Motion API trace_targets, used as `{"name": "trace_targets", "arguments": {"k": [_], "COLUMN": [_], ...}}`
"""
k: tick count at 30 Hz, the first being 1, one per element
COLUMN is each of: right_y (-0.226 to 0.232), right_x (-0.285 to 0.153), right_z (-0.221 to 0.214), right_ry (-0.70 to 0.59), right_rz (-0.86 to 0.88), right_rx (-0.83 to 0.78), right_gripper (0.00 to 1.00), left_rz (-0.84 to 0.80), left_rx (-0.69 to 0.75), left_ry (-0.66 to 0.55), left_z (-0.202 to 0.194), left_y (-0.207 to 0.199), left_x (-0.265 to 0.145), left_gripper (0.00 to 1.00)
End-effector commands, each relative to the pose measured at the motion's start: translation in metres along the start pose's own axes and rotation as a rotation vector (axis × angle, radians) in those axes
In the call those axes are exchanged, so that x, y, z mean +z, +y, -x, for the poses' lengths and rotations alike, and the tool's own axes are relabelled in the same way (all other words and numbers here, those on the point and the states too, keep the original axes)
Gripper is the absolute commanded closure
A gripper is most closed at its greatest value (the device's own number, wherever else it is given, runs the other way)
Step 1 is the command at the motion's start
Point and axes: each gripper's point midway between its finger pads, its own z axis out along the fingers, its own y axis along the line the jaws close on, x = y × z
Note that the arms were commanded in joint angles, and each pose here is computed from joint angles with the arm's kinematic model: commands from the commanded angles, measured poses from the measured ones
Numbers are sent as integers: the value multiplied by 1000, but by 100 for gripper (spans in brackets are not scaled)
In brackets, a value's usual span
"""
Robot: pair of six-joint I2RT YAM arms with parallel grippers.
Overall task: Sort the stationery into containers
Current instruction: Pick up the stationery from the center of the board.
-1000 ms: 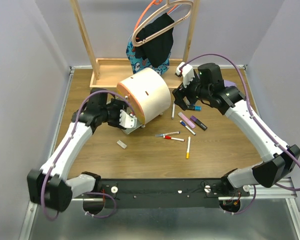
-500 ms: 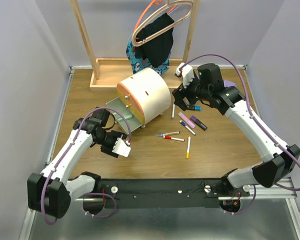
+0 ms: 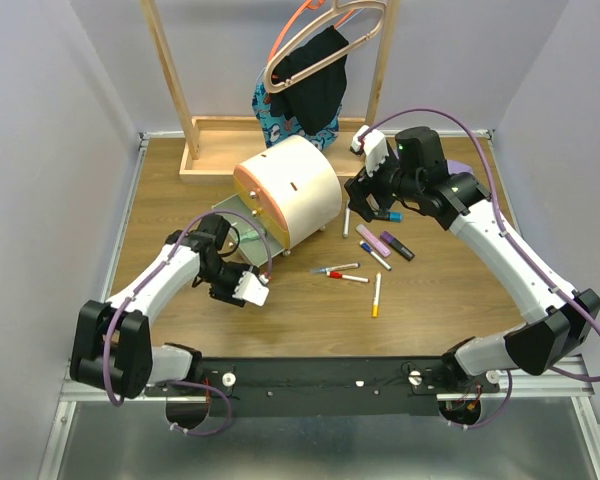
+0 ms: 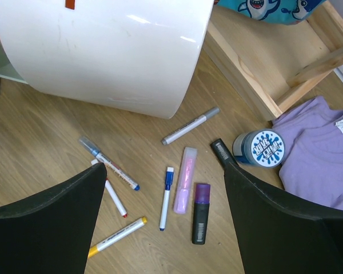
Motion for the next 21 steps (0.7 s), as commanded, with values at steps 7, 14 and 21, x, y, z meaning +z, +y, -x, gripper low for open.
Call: {"name": "trace_targets", "arguments": {"k": [7, 14, 21], "right_y": [3, 2, 0], "right_x": [9, 10, 11], "right_z": [-8, -11, -11], "right_ry": [30, 36, 36], "right_rz": [30, 30, 24], "right_rx": [7, 9, 10], "right_gripper": [10, 10, 10], "left_rz": [-11, -28, -69], "left_rx": [13, 26, 26], "left_ry": [67, 92, 105], "left_z": [-27, -38, -46], "left_y": [13, 16, 10], "left_x": [16, 22, 28], "left_gripper": [45, 47, 51]}}
